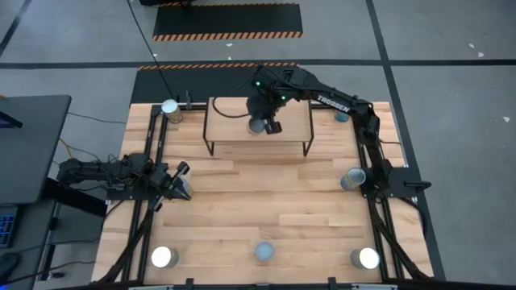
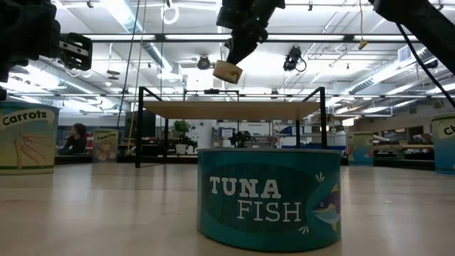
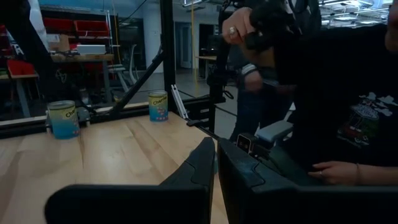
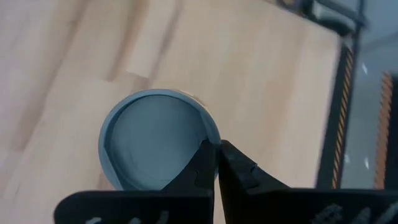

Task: Pick and place cans onto a shelf
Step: Put the small yellow canned mushrooms on the shelf

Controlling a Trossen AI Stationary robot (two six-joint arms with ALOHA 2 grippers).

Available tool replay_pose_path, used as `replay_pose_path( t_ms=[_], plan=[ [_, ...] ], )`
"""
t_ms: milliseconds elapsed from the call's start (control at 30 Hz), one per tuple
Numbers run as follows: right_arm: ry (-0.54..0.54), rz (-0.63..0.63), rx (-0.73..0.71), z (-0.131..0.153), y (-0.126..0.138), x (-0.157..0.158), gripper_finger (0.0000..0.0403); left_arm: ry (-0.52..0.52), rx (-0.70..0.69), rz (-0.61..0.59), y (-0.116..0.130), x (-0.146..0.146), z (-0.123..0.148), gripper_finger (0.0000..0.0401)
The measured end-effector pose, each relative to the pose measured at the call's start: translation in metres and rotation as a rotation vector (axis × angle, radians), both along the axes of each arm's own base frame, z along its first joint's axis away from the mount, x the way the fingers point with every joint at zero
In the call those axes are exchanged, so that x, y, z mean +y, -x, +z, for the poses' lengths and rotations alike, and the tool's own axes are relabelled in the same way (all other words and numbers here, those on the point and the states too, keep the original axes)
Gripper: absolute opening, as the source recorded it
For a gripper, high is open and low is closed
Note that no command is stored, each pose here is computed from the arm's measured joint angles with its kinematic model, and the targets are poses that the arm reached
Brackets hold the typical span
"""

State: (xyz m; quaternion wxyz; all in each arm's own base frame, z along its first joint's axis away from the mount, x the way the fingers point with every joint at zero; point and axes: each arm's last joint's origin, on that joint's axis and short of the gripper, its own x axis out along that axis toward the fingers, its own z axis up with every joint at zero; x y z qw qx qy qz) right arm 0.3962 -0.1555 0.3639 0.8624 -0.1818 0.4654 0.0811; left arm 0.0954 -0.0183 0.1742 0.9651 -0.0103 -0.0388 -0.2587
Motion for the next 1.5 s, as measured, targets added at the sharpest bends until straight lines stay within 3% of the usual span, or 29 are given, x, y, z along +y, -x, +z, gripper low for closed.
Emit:
replay_pose_path(
  t_ms=[100,367,1167,1500],
  plan=[
    [0.026,0.084,0.009,-0.001,0.001,0.002,0.0006,0.0,0.0,0.0,0.0,0.0,0.0,0.0027],
    [-0.017,0.154,0.065,-0.02,0.005,-0.008,0.0006,0.0,0.0,0.0,0.0,0.0,0.0,0.0027],
    [0.149,0.186,0.034,-0.048,-0.006,-0.025,0.0014,0.0,0.0,0.0,0.0,0.0,0.0,0.0027],
    [0.153,0.172,0.018,-0.049,-0.009,-0.027,0.0055,0.0,0.0,0.0,0.0,0.0,0.0,0.0027]
  ],
)
